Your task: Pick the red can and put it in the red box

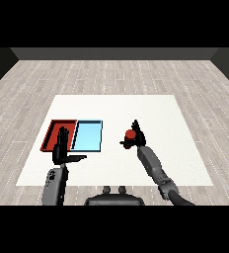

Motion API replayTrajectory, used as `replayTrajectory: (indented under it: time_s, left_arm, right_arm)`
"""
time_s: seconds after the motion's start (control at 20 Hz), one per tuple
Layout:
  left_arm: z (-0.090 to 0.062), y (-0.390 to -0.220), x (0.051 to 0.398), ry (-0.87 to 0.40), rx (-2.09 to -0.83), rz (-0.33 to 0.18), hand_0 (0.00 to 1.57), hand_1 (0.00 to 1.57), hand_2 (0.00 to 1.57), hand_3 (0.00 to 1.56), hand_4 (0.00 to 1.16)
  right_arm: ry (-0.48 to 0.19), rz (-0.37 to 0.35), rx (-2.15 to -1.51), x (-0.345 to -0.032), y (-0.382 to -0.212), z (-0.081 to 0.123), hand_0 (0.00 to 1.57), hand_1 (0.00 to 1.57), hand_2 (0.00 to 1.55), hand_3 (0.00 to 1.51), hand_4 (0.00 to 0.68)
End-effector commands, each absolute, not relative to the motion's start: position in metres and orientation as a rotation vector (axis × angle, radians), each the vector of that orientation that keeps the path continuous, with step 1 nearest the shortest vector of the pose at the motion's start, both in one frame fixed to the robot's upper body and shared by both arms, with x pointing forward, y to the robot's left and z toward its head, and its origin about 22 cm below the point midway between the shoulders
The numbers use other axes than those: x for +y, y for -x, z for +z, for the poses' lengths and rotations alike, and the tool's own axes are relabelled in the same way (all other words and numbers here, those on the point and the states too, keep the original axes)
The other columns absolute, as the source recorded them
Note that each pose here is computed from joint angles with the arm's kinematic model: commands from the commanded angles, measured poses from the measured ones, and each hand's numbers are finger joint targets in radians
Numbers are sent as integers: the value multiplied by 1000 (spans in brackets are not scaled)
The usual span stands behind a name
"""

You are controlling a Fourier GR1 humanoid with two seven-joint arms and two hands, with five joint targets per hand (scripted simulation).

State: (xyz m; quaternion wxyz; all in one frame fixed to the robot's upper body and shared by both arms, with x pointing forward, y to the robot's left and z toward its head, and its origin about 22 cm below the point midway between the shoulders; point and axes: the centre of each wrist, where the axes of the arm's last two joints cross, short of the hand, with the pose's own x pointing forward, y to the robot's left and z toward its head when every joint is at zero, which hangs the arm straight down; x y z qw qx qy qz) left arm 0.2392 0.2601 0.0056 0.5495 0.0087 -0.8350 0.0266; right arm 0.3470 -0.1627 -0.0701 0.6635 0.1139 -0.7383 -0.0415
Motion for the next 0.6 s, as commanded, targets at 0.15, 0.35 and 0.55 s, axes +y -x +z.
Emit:
replayTrajectory:
  time_s: [0.15, 0.35, 0.55]
  left_arm:
    - [-1, -235, 264, -41, -1986, 46, 0, 0, 0, 0, 0]
    - [23, -222, 257, -45, -1982, 52, 0, 0, 0, 0, 0]
    - [7, -244, 269, -42, -1981, 51, 0, 0, 0, 0, 0]
  right_arm:
    - [-228, -112, -1621, -147, -349, -67, 808, 808, 921, 800, 0]
    - [-119, -85, -1655, -158, -348, -78, 1484, 1484, 1468, 1437, 662]
    - [-85, -48, -1662, -159, -353, -63, 1494, 1494, 1464, 1437, 667]
